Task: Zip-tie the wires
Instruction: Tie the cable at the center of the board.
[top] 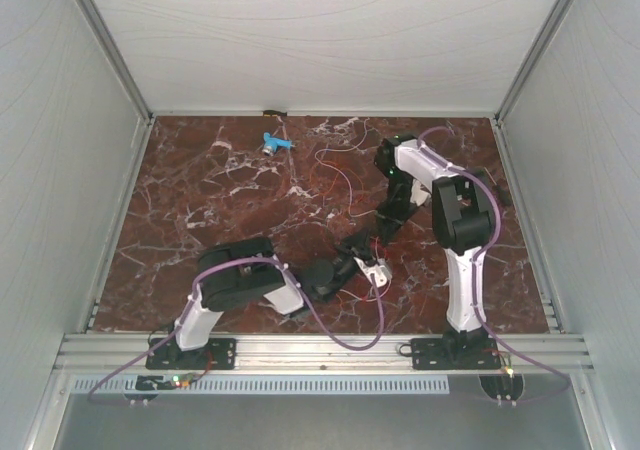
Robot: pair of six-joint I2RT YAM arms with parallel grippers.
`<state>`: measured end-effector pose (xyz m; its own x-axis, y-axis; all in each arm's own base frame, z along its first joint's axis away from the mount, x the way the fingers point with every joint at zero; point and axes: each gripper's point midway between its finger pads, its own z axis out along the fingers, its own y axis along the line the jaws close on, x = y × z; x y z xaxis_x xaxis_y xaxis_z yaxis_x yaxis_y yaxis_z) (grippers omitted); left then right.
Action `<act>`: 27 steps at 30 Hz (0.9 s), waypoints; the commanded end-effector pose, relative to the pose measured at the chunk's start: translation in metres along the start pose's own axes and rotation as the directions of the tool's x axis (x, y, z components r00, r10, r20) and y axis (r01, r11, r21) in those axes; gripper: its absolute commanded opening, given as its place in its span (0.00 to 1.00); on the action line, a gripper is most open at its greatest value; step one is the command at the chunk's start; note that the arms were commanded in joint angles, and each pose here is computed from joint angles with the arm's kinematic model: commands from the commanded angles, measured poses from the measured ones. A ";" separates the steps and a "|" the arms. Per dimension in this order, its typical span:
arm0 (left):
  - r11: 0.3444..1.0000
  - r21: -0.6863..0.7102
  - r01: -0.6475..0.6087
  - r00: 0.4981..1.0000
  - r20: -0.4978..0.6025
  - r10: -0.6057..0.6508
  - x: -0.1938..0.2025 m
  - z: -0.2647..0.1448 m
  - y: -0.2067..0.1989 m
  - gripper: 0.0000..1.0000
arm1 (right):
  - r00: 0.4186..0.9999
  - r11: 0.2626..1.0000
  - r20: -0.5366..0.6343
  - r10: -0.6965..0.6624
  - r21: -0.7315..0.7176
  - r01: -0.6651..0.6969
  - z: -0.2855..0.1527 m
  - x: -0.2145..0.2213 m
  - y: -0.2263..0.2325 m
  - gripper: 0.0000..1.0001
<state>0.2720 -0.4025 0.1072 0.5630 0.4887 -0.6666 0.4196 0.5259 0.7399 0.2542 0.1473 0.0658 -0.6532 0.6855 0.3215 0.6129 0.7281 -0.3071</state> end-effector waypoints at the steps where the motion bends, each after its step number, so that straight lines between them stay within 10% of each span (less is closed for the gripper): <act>1: 0.974 -0.192 0.121 0.980 0.176 -0.088 -0.039 -0.008 0.066 0.00 | 1.000 1.000 -0.010 0.017 -0.010 -0.017 -0.002 0.013 0.021 0.00; 27: 0.984 -0.150 0.092 0.990 0.124 -0.073 -0.015 -0.018 0.055 0.00 | 1.000 1.000 -0.021 -0.017 -0.010 0.017 0.004 0.019 0.038 0.00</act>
<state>0.2731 -0.3608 0.0954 0.5230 0.5328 -0.6652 0.4366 0.5029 0.7460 0.2654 0.1909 0.0573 -0.6582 0.6702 0.3429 0.6109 0.7416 -0.2770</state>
